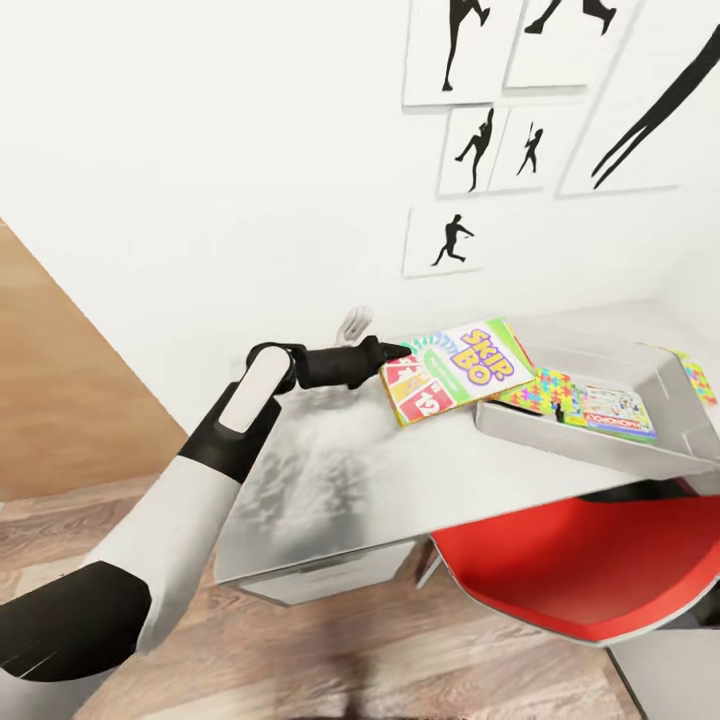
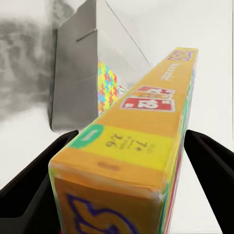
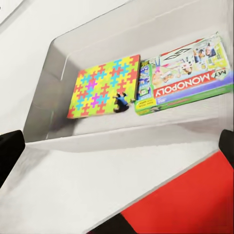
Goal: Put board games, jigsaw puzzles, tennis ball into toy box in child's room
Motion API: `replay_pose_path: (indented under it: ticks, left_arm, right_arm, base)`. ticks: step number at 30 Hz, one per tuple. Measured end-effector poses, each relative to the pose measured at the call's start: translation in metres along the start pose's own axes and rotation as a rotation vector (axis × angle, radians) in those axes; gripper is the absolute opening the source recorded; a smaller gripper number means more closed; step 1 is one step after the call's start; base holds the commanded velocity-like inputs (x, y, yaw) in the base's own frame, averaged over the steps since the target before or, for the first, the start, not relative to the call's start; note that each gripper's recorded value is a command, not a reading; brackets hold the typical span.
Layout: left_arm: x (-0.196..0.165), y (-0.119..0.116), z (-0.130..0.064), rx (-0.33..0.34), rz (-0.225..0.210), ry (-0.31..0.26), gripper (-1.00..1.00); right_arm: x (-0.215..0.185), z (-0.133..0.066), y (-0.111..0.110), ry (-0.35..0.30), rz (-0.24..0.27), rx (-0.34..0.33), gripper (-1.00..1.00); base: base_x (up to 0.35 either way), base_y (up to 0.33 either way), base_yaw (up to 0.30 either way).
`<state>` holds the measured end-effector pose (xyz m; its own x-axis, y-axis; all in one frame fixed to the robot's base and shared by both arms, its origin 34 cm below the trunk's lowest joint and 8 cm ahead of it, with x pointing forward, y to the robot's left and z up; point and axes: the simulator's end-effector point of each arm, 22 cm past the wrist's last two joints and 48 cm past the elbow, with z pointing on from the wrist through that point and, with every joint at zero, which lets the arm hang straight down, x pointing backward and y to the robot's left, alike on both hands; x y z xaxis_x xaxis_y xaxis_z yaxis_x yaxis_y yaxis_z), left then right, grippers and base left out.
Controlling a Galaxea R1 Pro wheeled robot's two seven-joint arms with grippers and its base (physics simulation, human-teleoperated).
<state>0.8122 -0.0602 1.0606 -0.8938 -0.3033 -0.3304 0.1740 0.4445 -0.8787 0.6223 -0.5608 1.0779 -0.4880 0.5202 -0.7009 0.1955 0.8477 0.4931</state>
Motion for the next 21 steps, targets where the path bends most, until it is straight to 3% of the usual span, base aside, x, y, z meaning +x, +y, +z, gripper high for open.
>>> replay_pose_path:
  ticks: [4,5,6,9,16,21]
  left_arm:
    - [-0.005,-0.009,0.000,0.021,-0.006,-0.001,-1.00]
    - [-0.016,-0.025,-0.001,0.034,0.016,-0.009,-1.00]
    - [-0.018,-0.036,-0.001,0.058,0.006,-0.010,-1.00]
    - [-0.023,-0.041,0.000,0.036,0.018,-0.008,-1.00]
    - [-0.028,-0.029,-0.002,-0.059,-0.002,-0.003,-1.00]
    - [-0.028,-0.033,-0.005,-0.054,-0.037,0.003,-1.00]
  right_arm:
    - [0.000,0.000,0.000,0.000,0.000,0.000,1.00]
    - [0.000,0.000,0.000,0.000,0.000,0.000,1.00]
    - [0.000,-0.001,0.000,-0.001,0.000,0.000,1.00]
    - [0.000,0.000,0.000,0.000,0.001,0.000,1.00]
    - [0.001,0.000,0.000,0.001,0.001,0.000,1.00]
    - [0.001,0.000,0.000,0.001,0.001,-0.001,1.00]
  base:
    - [0.000,0.000,-0.288]
    - [0.000,0.000,-0.288]
    - [0.000,0.000,-0.288]
    - [0.000,0.000,-0.288]
    - [0.000,0.000,-0.288]
    - [0.000,0.000,-0.283]
